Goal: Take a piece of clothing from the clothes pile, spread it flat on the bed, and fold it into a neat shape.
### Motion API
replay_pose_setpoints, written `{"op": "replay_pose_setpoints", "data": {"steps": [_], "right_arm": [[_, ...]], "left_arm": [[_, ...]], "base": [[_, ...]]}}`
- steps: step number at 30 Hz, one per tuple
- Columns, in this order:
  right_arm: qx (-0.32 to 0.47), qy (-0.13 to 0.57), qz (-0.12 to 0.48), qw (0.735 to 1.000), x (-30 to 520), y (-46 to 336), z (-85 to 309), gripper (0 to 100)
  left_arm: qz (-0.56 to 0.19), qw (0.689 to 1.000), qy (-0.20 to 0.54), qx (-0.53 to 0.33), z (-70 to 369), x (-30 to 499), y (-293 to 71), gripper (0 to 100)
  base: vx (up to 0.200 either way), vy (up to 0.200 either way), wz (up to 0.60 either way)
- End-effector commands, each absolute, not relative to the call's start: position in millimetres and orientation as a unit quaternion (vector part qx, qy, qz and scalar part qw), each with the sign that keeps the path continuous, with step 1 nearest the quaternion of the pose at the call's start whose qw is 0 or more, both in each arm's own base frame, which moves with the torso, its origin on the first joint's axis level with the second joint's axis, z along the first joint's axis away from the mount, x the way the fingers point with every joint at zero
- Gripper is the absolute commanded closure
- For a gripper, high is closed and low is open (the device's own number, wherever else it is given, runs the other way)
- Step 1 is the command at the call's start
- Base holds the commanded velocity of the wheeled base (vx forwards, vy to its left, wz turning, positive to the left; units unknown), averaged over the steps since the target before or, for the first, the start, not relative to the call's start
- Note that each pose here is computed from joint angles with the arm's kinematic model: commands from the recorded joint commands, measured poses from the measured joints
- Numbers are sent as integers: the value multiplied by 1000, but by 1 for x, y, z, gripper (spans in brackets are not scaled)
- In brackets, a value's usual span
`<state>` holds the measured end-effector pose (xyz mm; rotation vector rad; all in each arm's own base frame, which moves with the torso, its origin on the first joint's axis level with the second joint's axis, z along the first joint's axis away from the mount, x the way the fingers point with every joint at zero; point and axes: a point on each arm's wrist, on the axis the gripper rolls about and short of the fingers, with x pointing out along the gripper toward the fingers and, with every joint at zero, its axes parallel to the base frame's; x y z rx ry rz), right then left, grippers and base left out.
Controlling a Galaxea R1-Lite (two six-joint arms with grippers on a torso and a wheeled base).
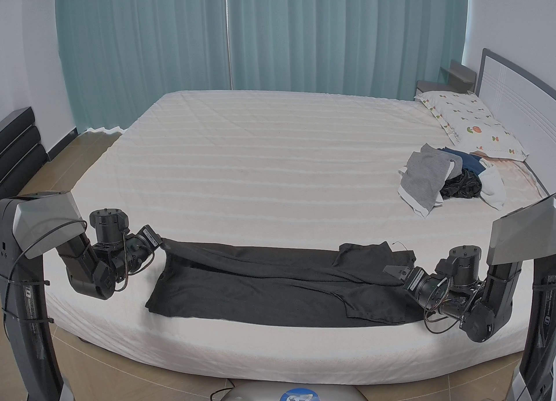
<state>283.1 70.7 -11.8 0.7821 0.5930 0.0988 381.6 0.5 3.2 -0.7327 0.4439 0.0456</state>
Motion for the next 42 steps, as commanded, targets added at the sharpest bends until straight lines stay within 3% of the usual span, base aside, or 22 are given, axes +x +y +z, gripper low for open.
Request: {"op": "replay_pose_setpoints", "data": {"steps": [1, 21, 22, 37, 42], "right_arm": [[374, 296, 44, 878, 289, 75, -21, 0], [360, 303, -11, 883, 333, 83, -38, 0], [359, 300, -13, 883, 335, 84, -39, 100], [373, 254, -19, 892, 349, 75, -23, 100], [418, 159, -26, 894, 366, 68, -6, 100]], "left_arm": [[24, 909, 212, -357, 4, 382, 3, 100], [26, 910, 209, -357, 5, 383, 3, 100], [26, 910, 209, -357, 5, 383, 3, 100], [43, 914, 193, -355, 8, 387, 4, 100], [68, 899, 137, -411, 24, 403, 3, 100]], "base": [[0, 0, 0], [0, 0, 0], [0, 0, 0], [0, 0, 0], [0, 0, 0]]}}
